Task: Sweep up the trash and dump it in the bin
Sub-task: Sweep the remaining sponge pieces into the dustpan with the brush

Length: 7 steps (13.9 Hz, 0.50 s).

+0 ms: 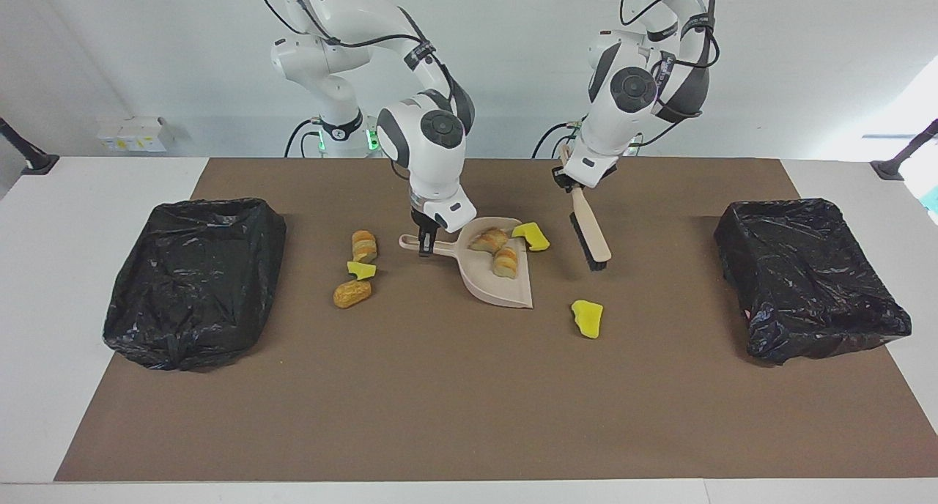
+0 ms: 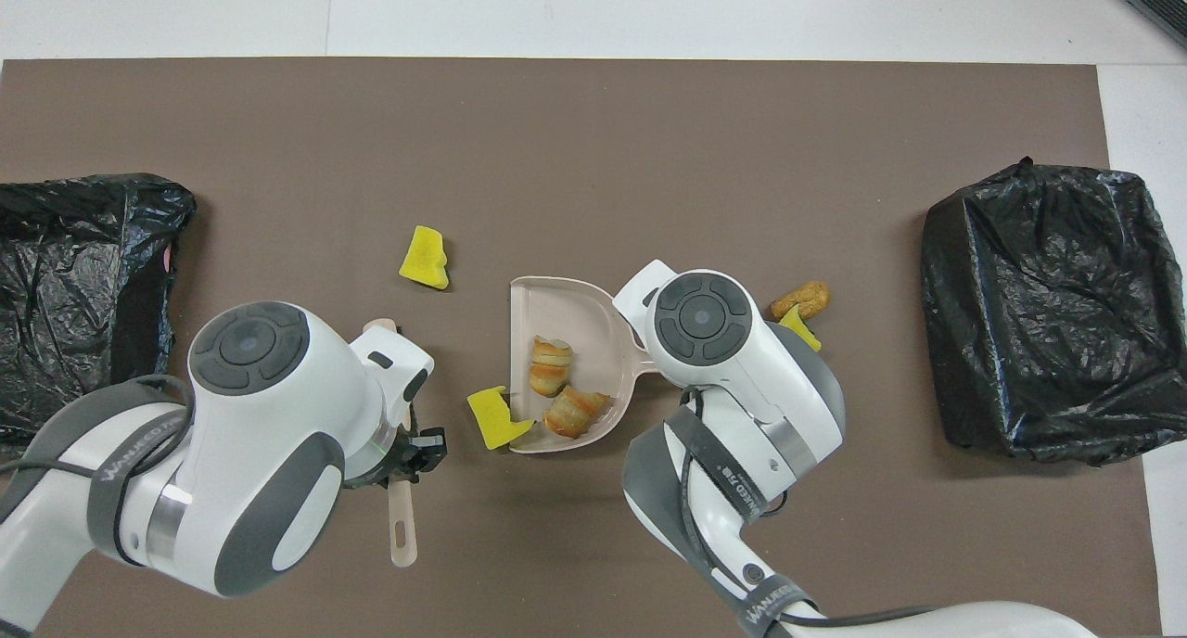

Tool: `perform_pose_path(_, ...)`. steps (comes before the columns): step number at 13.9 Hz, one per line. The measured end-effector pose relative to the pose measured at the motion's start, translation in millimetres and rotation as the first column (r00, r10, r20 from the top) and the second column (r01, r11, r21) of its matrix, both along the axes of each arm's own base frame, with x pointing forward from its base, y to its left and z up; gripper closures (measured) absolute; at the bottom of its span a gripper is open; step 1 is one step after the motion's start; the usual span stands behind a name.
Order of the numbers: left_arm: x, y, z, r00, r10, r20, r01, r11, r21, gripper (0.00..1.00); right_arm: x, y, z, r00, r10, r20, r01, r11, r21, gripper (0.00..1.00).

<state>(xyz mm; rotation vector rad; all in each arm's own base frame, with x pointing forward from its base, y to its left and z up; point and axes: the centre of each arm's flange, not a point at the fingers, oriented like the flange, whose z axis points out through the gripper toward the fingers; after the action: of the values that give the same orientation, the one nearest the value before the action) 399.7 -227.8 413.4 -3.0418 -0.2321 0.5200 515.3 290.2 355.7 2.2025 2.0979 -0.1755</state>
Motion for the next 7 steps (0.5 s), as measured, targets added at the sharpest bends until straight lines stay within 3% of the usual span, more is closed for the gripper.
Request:
perform_pose_path(2,-42,-8,-30,0.999,-0.023,-0.038,0.024,0.999,0.04,0.74,0.0,0,0,1.0,0.0,0.0,0.0,1.0,0.0,0.68)
perform_pose_path(5,-89,-54,-54,0.999,-0.052,-0.01,0.052,0.999,0.006,0.74,-0.1,0,0,1.0,0.0,-0.001,0.0,1.0,0.0,0.68)
perform_pose_path(7,-101,-78,-57,0.997,-0.064,0.045,0.066,0.997,-0.047,0.74,-0.1,0,-1,1.0,0.0,-0.001,0.0,1.0,0.0,0.68)
